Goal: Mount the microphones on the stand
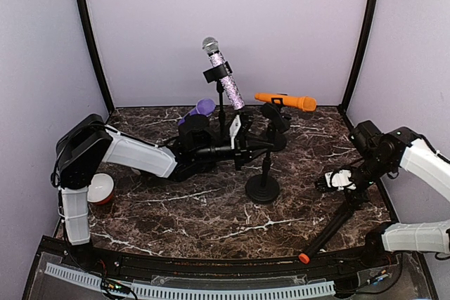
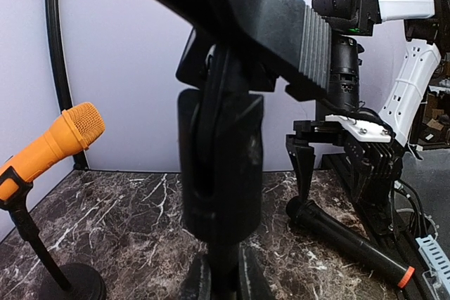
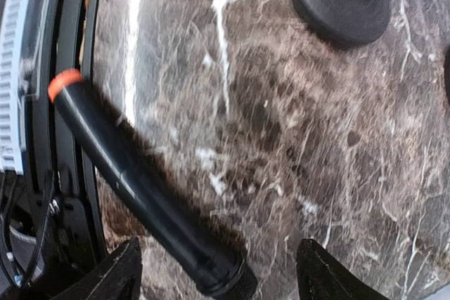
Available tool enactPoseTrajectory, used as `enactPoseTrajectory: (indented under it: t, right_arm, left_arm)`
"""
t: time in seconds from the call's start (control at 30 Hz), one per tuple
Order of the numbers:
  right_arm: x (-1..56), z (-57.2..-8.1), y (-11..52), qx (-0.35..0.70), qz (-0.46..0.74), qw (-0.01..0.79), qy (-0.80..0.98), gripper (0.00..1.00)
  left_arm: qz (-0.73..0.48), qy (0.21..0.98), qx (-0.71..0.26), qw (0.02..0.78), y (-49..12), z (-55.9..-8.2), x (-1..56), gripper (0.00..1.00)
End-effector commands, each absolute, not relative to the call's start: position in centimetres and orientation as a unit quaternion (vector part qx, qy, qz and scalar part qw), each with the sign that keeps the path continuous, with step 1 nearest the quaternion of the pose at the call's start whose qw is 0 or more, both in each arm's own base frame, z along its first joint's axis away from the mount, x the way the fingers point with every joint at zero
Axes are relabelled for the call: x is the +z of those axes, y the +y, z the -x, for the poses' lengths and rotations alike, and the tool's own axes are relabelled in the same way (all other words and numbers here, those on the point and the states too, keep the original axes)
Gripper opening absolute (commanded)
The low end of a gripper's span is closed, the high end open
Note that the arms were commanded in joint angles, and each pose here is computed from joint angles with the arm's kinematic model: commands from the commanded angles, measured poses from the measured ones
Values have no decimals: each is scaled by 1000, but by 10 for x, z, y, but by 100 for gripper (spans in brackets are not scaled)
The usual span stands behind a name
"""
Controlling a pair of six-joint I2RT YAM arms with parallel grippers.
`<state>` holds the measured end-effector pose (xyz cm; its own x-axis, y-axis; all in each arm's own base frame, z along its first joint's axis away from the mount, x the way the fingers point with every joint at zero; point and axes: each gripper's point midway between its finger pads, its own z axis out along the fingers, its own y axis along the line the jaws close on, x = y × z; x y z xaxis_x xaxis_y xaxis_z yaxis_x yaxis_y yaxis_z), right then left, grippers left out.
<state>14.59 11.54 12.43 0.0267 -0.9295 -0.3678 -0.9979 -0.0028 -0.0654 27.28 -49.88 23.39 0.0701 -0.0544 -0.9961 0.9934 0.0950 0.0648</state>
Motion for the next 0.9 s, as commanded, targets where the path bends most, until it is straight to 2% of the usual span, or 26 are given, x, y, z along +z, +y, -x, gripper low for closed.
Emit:
enactPoseTrajectory:
  t: [0.0,0.1,0.23,0.33,0.4,0.63,0.87]
  right_arm:
    - [113,-132,89,54,763,120,633,80]
    - [98,-128,81,31,788,107,605,82]
    - [74,-122,75,11,806,82,587,81]
    - [60,-119,73,0,814,68,577,81]
    - [54,-119,71,-10,820,62,570,80]
    - [39,-130,75,-28,824,68,561,77]
    - [26,-135,85,-30,827,57,559,67]
  left_arm:
    - [-478,438,-470,599,-494,-274,275,1]
    - [-467,455,-464,600,-492,-280,268,12]
    - [-454,472,-448,609,-487,-286,261,42]
    - [-453,484,-435,610,-483,-288,256,50]
    - [-455,491,-431,606,-480,-286,253,53]
    - [-438,543,-412,586,-453,-274,227,54]
    - [-441,598,-401,536,-435,-243,202,55]
